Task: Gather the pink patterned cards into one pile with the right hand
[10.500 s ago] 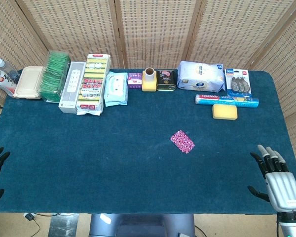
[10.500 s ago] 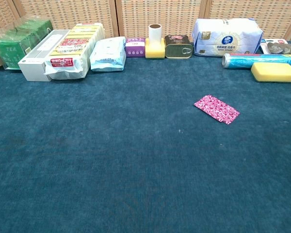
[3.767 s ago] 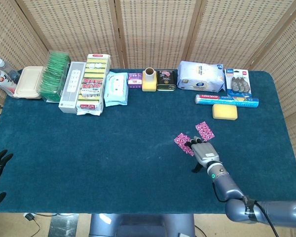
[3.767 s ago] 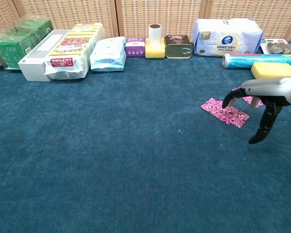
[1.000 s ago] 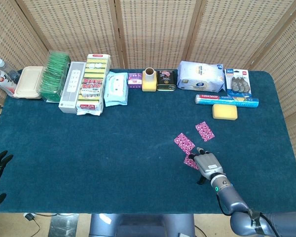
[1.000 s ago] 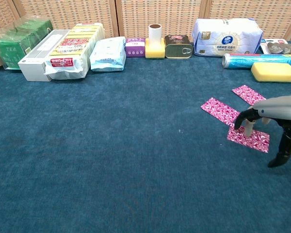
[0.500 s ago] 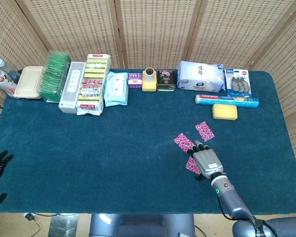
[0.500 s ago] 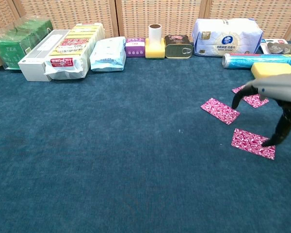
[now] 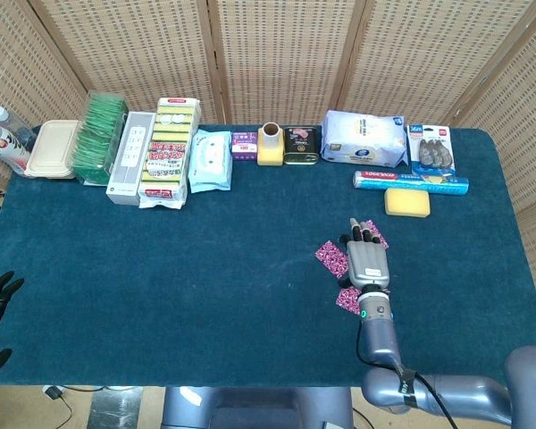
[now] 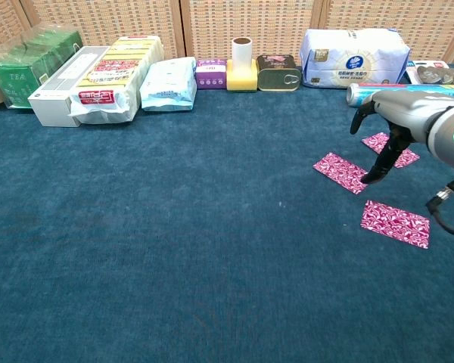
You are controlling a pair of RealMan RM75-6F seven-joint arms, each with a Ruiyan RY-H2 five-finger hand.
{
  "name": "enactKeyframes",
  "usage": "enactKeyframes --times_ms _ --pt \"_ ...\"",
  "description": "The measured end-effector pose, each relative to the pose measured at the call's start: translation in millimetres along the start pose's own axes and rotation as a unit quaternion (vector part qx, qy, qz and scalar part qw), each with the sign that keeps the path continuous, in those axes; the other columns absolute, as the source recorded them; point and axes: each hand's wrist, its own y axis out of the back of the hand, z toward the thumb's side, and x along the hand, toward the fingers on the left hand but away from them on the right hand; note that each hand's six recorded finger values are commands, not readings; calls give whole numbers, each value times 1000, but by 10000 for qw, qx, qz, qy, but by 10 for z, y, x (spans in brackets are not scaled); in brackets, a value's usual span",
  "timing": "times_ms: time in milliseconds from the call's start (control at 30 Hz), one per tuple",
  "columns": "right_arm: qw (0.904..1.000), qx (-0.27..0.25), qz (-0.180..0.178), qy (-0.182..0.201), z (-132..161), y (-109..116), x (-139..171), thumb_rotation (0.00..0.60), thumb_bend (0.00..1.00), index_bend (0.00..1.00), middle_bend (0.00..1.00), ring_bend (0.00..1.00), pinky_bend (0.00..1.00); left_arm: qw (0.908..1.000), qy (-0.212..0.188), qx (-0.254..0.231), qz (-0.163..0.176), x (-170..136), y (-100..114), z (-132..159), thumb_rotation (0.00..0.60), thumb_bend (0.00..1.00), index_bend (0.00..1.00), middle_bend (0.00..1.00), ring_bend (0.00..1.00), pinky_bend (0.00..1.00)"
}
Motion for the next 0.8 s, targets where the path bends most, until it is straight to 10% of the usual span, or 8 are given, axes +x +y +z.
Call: enactKeyframes --times_ms 233,800 --pt "9974 -42 260 -676 61 -135 -136 600 139 237 0 0 91 10000 8 -40 -20 17 10 -22 600 74 0 0 0 39" --pt "9930 -479 435 -986 325 -266 -263 600 148 239 0 0 90 10000 -5 -76 -64 27 9 -28 600 75 0 0 0 40"
